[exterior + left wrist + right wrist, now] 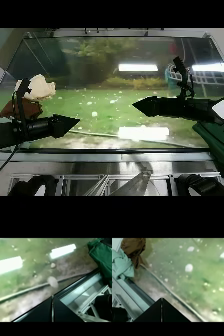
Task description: Fold the shirts.
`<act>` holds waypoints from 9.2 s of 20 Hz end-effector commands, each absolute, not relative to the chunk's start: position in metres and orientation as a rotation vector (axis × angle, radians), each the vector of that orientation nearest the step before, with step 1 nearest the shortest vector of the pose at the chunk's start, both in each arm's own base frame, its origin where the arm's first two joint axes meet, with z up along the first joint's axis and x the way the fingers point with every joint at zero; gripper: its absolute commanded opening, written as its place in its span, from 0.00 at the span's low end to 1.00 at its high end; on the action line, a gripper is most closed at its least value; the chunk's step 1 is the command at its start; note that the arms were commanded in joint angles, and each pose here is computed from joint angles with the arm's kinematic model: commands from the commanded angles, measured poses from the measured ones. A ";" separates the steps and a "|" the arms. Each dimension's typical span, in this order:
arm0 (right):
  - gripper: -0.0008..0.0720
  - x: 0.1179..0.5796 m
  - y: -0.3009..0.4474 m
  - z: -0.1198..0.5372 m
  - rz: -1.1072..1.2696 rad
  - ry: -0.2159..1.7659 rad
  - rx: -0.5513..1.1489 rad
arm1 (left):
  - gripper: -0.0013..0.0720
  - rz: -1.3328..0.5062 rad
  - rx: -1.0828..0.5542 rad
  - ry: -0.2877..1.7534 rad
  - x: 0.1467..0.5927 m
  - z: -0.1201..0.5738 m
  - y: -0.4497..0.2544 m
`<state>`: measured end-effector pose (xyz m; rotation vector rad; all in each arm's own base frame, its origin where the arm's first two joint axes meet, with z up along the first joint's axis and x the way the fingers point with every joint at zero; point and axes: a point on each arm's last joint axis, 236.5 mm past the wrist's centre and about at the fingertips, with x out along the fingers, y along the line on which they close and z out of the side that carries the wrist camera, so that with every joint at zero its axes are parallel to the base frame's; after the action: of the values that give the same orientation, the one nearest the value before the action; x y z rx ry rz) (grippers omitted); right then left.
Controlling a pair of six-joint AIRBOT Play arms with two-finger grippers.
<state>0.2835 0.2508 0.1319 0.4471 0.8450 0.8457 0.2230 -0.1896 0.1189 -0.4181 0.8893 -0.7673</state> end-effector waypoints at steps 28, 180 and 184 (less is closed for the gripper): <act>0.04 0.283 0.251 0.132 0.846 0.845 0.448 | 0.90 0.055 -0.092 1.376 0.533 -0.133 0.138; 0.04 0.286 0.094 0.375 1.125 0.081 0.514 | 0.05 -1.271 -0.301 0.754 0.279 0.311 -0.225; 0.03 0.221 0.082 0.501 0.667 -0.387 0.178 | 0.05 -1.035 -0.049 0.310 0.223 0.436 -0.177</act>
<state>0.2876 0.0752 0.3951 0.3855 0.0059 0.8935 0.2771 -0.2025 0.3533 -0.2301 0.5944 -1.1813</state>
